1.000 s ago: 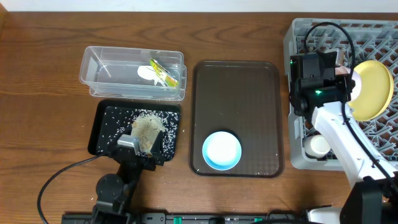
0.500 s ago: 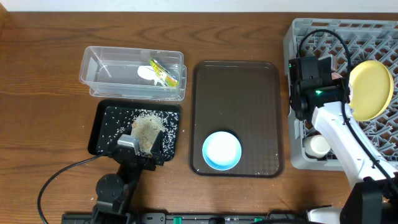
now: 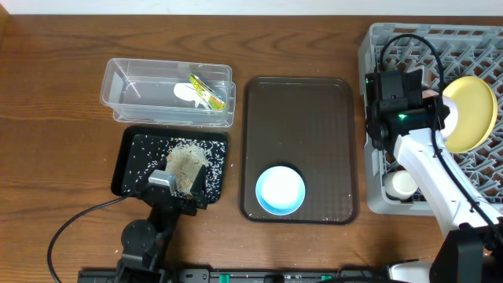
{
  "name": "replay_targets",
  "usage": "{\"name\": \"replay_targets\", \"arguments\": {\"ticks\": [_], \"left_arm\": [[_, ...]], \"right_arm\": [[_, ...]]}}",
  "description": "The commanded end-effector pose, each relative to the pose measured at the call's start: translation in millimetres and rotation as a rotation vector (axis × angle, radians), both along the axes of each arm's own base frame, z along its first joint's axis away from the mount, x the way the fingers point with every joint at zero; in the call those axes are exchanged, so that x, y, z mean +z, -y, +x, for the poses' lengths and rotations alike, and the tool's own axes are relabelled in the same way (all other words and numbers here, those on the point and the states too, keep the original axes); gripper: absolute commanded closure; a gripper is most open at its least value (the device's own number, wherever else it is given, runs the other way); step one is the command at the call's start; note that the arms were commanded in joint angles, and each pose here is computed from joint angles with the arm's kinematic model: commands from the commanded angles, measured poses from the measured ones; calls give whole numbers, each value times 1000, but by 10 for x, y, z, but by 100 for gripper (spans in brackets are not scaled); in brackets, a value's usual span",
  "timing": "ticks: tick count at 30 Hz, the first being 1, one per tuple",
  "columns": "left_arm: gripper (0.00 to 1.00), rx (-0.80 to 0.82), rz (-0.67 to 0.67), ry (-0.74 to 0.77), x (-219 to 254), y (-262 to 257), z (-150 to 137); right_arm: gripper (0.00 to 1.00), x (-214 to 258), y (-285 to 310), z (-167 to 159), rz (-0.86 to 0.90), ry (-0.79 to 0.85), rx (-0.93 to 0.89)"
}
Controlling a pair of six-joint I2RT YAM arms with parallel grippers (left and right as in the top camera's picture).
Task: Sort waste into correct bins and load items into the dishwasher rack
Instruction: 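Lift the pink bowl and set it upright in the dish rack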
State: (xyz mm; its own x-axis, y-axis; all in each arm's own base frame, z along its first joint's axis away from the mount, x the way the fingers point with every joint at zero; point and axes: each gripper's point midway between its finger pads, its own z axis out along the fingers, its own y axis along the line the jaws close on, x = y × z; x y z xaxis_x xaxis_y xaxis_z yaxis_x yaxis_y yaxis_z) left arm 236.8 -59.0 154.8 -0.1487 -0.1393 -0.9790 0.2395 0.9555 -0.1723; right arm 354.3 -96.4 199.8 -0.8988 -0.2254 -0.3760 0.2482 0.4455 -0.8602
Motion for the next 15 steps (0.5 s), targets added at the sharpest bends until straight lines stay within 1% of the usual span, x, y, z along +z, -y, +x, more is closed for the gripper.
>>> {"name": "replay_targets", "arguments": {"ticks": [1, 4, 7, 13, 15], "left_arm": [[7, 8, 20, -29, -151, -19, 7], [7, 8, 20, -30, -152, -19, 7], [7, 8, 20, -30, -152, -19, 7], [7, 8, 20, -30, -152, -19, 7], [7, 8, 20, -29, -151, -19, 7]], "right_arm": [[99, 26, -72, 50, -20, -21, 30], [99, -74, -160, 68, 21, -54, 71], [99, -149, -209, 65, 21, -79, 85], [99, -196, -155, 49, -53, -118, 50], [99, -128, -108, 29, -100, -107, 20]]}}
